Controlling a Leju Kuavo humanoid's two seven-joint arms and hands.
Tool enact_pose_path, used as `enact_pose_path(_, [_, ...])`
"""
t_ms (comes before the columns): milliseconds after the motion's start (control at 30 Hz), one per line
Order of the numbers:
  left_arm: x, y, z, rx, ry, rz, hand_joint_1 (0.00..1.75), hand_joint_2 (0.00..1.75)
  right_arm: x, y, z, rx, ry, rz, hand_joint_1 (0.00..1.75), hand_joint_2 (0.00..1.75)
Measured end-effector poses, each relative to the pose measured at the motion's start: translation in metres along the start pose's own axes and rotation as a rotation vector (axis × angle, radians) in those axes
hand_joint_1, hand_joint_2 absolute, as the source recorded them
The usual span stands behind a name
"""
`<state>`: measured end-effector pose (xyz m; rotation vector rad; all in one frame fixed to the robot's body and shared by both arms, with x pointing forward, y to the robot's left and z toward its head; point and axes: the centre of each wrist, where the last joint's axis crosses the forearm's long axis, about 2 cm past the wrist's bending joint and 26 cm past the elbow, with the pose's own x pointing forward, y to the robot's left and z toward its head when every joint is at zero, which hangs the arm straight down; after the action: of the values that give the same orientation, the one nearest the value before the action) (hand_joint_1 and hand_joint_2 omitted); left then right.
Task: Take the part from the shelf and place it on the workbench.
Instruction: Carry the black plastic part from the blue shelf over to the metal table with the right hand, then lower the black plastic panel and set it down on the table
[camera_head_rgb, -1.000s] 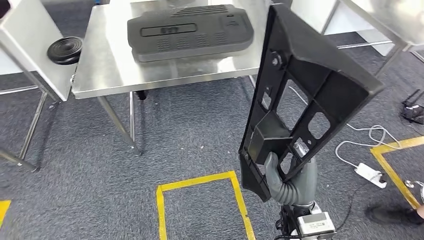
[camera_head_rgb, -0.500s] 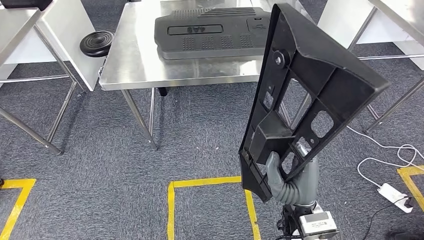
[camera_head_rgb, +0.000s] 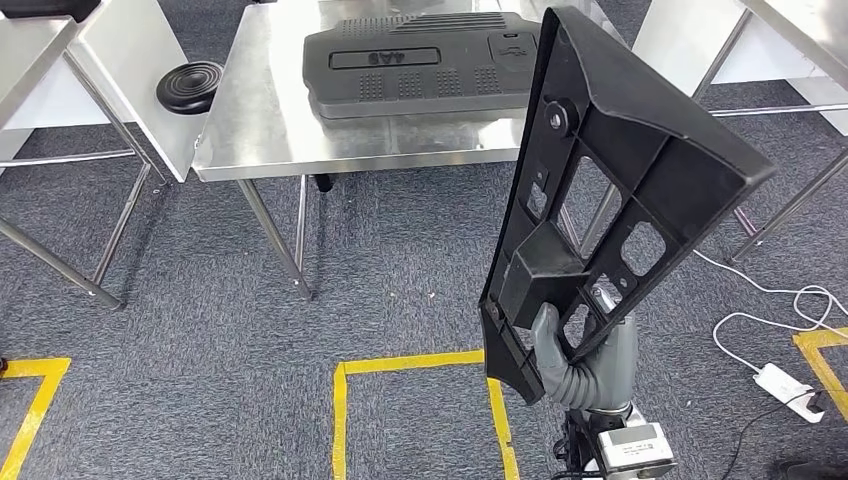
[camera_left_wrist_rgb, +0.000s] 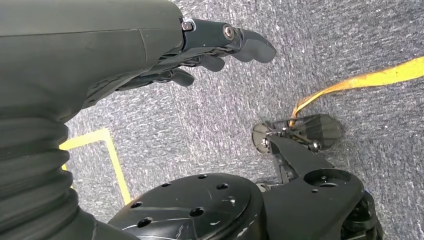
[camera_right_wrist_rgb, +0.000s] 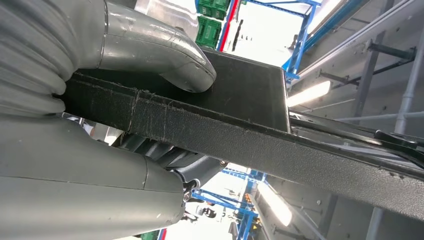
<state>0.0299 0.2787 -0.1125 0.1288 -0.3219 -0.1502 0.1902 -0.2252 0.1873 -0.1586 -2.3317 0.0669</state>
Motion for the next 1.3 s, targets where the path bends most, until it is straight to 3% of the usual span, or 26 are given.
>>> enact_pose_path(1300, [0.0021,-0.0015,-0.0002,-0.012,0.010,-0.015,0.00,1.75,-0.0028,0.0017,0.0010,0.014,0.022,0.004,1.75,1.75])
